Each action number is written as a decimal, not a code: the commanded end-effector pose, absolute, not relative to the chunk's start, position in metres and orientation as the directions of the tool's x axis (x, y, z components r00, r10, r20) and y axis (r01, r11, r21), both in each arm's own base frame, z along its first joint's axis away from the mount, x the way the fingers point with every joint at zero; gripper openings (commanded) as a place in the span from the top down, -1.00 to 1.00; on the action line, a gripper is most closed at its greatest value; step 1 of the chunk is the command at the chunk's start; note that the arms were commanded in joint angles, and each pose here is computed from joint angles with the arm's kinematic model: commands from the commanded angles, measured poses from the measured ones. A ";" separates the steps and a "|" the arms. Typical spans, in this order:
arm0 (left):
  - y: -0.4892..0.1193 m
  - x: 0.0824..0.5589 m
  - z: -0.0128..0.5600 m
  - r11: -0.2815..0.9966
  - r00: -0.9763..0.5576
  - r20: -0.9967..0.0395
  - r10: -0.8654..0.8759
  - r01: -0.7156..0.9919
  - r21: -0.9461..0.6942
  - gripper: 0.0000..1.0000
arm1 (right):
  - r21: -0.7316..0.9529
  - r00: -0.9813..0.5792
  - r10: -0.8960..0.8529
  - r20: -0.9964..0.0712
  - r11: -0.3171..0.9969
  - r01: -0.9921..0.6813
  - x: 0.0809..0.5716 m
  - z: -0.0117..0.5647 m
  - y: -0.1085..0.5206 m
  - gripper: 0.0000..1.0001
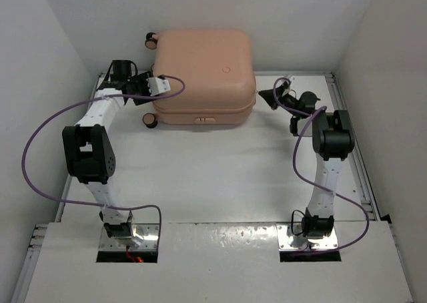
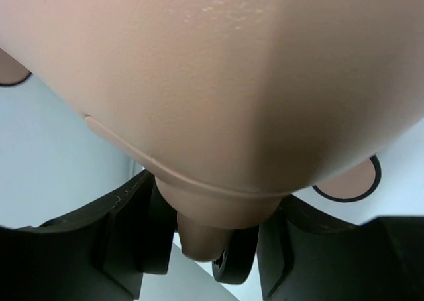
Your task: Pack the luggage
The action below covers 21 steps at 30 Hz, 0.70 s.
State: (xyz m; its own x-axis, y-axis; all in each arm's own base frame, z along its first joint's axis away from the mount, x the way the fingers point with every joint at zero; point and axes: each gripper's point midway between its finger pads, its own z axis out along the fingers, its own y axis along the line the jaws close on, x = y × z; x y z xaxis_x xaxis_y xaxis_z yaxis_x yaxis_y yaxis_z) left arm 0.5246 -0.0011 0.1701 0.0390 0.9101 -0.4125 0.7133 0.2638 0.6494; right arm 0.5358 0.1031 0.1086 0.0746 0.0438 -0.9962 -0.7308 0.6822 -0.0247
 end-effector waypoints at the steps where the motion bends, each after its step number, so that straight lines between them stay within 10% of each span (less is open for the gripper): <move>1: 0.070 0.511 0.098 0.392 -0.298 -0.256 0.919 0.734 0.554 1.00 | -0.192 0.284 -0.083 -0.955 0.903 -0.383 0.598 0.133 0.021 1.00; 19: 0.062 0.531 0.106 0.570 -0.434 -0.370 0.822 0.628 0.529 0.98 | -0.187 0.370 -0.120 -0.921 0.970 -0.153 0.746 0.098 0.048 1.00; 21: 0.060 0.538 0.123 0.666 -0.461 -0.482 0.745 0.560 0.493 0.39 | -0.191 0.348 -0.117 -0.930 0.964 -0.187 0.738 0.082 0.054 1.00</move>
State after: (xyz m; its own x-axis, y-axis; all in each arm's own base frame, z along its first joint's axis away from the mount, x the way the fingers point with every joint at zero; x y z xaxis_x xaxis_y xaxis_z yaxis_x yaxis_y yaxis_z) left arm 0.5259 0.0115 0.1451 -0.1145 0.8901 -0.4411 0.7567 0.3659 0.5418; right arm 0.7264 0.1039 0.1033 0.4162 -0.0547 -0.9076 -0.3493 0.9120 -0.2151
